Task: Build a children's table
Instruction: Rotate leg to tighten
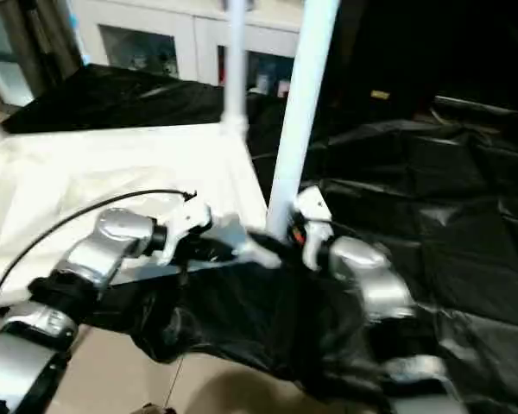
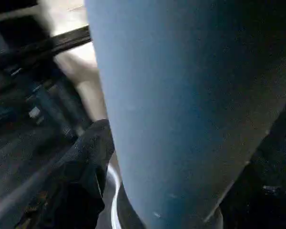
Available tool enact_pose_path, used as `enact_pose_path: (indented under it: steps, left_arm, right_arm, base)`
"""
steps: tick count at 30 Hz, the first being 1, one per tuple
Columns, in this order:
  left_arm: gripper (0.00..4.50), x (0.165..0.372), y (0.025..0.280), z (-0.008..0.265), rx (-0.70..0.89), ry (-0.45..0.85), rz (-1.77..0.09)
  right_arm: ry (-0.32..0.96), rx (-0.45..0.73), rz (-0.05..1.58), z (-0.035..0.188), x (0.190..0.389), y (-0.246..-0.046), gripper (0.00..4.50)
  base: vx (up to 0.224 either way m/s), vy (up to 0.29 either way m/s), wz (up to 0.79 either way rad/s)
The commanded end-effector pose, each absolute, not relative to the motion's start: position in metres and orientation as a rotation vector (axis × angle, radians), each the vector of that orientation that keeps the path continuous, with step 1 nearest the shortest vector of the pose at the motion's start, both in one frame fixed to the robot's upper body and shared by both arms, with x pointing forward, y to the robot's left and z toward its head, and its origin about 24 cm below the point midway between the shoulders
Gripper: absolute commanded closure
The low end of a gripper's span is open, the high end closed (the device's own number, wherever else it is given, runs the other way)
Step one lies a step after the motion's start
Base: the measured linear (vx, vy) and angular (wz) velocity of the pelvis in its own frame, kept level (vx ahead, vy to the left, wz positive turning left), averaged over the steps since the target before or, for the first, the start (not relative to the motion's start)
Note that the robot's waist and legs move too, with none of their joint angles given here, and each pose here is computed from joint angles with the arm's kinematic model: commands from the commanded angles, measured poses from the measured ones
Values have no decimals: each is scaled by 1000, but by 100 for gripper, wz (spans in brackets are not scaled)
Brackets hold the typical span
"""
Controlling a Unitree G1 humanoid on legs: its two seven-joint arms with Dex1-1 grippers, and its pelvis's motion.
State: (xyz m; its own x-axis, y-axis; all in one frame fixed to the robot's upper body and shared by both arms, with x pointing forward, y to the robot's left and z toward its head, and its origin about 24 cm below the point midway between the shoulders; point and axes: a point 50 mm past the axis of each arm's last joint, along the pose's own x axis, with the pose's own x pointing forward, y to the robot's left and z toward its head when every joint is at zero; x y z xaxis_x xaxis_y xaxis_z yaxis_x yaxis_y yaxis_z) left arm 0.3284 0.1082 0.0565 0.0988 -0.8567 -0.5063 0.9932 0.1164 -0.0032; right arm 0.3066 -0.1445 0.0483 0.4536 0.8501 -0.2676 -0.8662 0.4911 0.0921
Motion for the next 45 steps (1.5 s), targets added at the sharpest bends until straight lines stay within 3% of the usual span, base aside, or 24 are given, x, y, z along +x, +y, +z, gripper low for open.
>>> enact_pose_path:
  steps: [1,6,13,18,23,26,29,33,35,36,39,42,43,45]
  left_arm:
    - [450,323,89,70,377,342,-1550]
    - [450,316,98,67,381,399,-1621]
    - [450,313,103,66,375,437,-1663]
    - [450,315,102,66,383,429,-1642]
    - [450,328,96,67,367,379,-1477]
    - [450,343,81,73,348,337,-1313]
    - [450,351,69,76,337,311,-1213]
    - [450,353,66,77,326,306,-1185]
    - [450,355,53,79,294,285,-1120]
    - [450,355,53,79,294,285,-1120]
    - [450,350,49,75,288,274,-1152]
    - [450,346,48,73,291,270,-1192]
    - [450,345,48,72,294,267,-1205]
    - [450,344,47,72,303,264,-1225]
  right_arm:
    - [409,-63,1251,33,288,-131,147]
    - [447,-82,1317,35,281,-140,147]
    - [476,-105,1387,38,277,-143,211]
    - [481,-91,1389,36,274,-142,221]
    - [432,-47,1242,31,283,-138,235]
    - [402,-32,909,21,302,-139,238]
    - [394,29,746,15,309,-136,246]
    - [392,73,694,13,311,-131,251]
    - [399,164,603,8,312,-110,252]
    - [399,164,603,8,312,-110,252]
    - [384,188,665,9,308,-85,252]
    - [372,147,685,11,309,-83,252]
    - [369,134,684,11,309,-84,196]
    - [362,144,668,13,311,-89,182]
  base:
    - [0,0,0]
    - [0,0,0]
    - [0,0,0]
    - [0,0,0]
    - [0,0,0]
    - [0,0,0]
    - [0,0,0]
    - [0,0,0]
    - [0,0,0]
    - [0,0,0]
    - [0,0,0]
    - [0,0,0]
    - [0,0,0]
    - [0,0,0]
